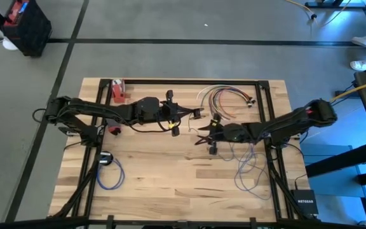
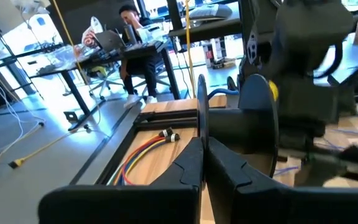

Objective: Coil cords
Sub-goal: Coil the blue cable wire on the black spool

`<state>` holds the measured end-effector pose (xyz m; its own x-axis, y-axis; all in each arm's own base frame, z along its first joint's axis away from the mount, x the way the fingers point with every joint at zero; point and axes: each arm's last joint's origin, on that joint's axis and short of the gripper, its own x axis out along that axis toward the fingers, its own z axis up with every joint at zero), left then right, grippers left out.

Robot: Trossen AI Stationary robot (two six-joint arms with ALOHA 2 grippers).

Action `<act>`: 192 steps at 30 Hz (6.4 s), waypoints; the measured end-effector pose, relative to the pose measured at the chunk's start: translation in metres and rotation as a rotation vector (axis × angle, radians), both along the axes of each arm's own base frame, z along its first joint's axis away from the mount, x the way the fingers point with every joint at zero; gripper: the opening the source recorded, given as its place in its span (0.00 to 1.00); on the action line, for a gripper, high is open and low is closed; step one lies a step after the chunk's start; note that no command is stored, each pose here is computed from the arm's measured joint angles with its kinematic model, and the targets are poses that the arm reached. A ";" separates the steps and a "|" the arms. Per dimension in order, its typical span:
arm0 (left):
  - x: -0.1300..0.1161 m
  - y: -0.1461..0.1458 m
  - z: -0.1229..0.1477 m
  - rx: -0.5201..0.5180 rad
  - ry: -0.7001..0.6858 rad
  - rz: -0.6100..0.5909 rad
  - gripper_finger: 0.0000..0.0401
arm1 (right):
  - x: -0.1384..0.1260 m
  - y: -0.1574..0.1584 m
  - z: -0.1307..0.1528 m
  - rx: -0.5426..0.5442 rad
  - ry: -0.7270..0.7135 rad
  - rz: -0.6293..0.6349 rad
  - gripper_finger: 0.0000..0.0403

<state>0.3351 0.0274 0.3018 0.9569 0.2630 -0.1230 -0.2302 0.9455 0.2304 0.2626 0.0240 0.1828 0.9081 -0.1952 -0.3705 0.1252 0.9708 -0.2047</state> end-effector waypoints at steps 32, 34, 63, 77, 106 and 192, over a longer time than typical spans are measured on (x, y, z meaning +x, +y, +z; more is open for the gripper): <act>0.000 -0.002 -0.003 0.009 0.036 -0.007 0.01 | 0.000 -0.004 -0.007 -0.085 0.107 -0.132 0.02; 0.000 -0.002 -0.003 0.010 0.036 -0.007 0.01 | 0.000 -0.002 -0.006 -0.005 0.091 -0.101 0.05; 0.000 -0.002 -0.003 0.008 0.031 -0.006 0.01 | 0.013 0.000 -0.027 0.035 0.103 -0.080 0.18; -0.001 -0.002 -0.008 0.025 0.092 -0.010 0.01 | -0.013 -0.008 0.000 -0.100 0.160 -0.213 0.02; -0.017 -0.026 0.001 0.042 0.155 -0.013 0.01 | -0.039 -0.018 0.021 -0.261 0.156 -0.506 0.03; 0.008 0.007 -0.002 -0.077 -0.107 0.131 0.01 | 0.026 -0.019 0.024 -0.065 -0.013 -0.241 0.03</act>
